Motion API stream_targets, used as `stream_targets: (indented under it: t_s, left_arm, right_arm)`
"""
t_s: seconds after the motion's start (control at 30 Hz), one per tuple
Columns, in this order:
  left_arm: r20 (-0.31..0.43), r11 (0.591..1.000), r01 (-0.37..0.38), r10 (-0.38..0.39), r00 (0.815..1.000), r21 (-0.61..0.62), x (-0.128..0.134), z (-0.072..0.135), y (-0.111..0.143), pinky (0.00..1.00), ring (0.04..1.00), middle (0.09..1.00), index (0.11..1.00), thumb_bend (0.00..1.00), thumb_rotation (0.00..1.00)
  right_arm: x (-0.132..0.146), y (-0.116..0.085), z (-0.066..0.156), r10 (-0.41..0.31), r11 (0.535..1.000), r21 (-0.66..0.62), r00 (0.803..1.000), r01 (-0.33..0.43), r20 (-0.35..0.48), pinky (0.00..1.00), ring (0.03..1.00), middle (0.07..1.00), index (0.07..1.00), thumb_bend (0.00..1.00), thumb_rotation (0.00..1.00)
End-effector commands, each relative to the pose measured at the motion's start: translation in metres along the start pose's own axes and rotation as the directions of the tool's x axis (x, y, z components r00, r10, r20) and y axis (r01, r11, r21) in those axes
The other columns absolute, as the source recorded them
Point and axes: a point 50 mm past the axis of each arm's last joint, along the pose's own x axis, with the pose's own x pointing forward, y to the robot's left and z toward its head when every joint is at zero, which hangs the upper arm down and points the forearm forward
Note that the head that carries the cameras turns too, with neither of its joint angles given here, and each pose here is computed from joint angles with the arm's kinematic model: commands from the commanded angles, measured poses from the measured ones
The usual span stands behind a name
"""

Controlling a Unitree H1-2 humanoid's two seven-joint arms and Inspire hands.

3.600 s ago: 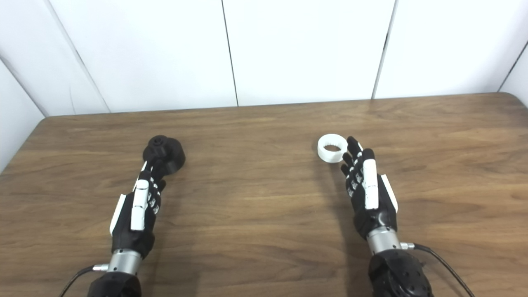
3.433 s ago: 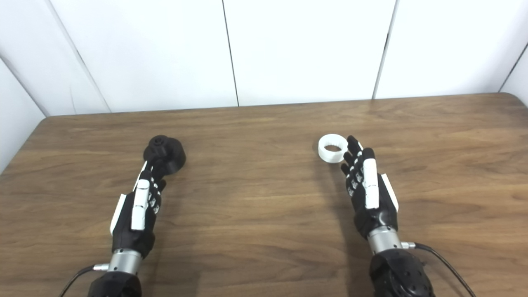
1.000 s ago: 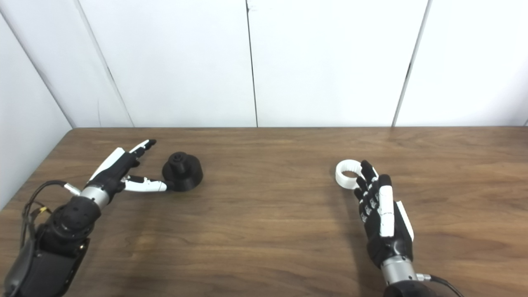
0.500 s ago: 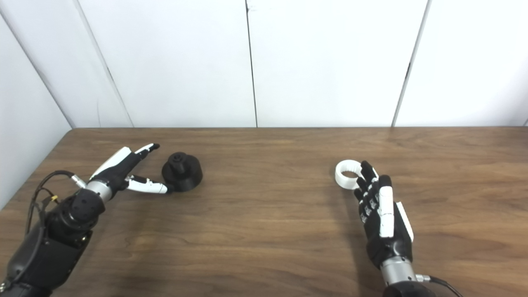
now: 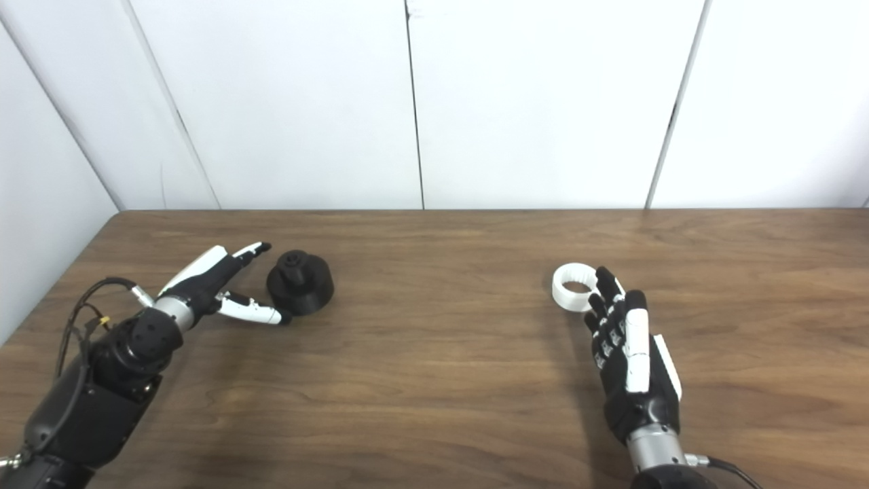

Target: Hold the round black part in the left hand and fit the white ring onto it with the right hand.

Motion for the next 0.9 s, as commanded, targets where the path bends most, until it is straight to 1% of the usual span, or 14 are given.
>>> stream_targets:
  t_s: [0.0, 0.1, 0.23, 0.4, 0.53, 0.67, 0.87]
  left_arm:
    - [0.065, 0.997, -0.076, 0.073, 0.995, 0.034, 0.006, 0.020, 0.030, 1.00, 1.000, 1.000, 0.974, 1.00, 0.27]
    - [0.052, 0.997, -0.069, 0.067, 0.996, 0.046, 0.008, 0.024, 0.028, 1.00, 1.000, 1.000, 0.967, 1.00, 0.29]
    - [0.053, 0.996, -0.069, 0.066, 0.996, 0.058, 0.011, 0.028, 0.026, 0.98, 1.000, 1.000, 0.939, 1.00, 0.29]
    - [0.054, 0.996, -0.065, 0.062, 0.997, 0.055, 0.013, 0.032, 0.023, 0.99, 1.000, 1.000, 0.914, 1.00, 0.28]
    - [0.049, 0.997, -0.056, 0.053, 0.997, 0.047, 0.016, 0.031, 0.022, 1.00, 1.000, 1.000, 0.909, 1.00, 0.27]
    - [0.045, 0.998, -0.042, 0.040, 0.998, 0.048, 0.018, 0.031, 0.020, 1.00, 1.000, 1.000, 0.908, 1.00, 0.29]
    - [0.052, 0.998, -0.038, 0.035, 0.998, 0.050, 0.021, 0.030, 0.017, 0.99, 1.000, 1.000, 0.900, 1.00, 0.28]
  right_arm:
    - [0.005, 0.006, 0.015, 0.015, 1.000, 0.001, 0.996, -0.015, 0.084, 1.00, 1.000, 0.997, 0.945, 0.62, 1.00]
    - [0.005, 0.006, 0.016, 0.013, 1.000, -0.004, 0.996, -0.013, 0.084, 1.00, 0.997, 0.996, 0.945, 0.62, 1.00]
    - [0.004, 0.006, 0.016, 0.009, 1.000, -0.006, 0.996, -0.008, 0.084, 1.00, 0.992, 0.992, 0.943, 0.63, 1.00]
    - [0.004, 0.006, 0.016, 0.007, 1.000, -0.009, 0.997, -0.006, 0.081, 1.00, 0.992, 0.995, 0.944, 0.62, 1.00]
    - [0.002, 0.006, 0.016, 0.003, 1.000, -0.011, 0.997, -0.003, 0.080, 1.00, 0.989, 0.992, 0.943, 0.62, 1.00]
    - [0.002, 0.005, 0.016, 0.001, 1.000, -0.014, 0.997, 0.000, 0.081, 1.00, 0.987, 0.990, 0.944, 0.62, 1.00]
    - [0.001, 0.004, 0.017, 0.000, 1.000, -0.016, 0.996, 0.001, 0.085, 1.00, 0.984, 0.989, 0.941, 0.62, 1.00]
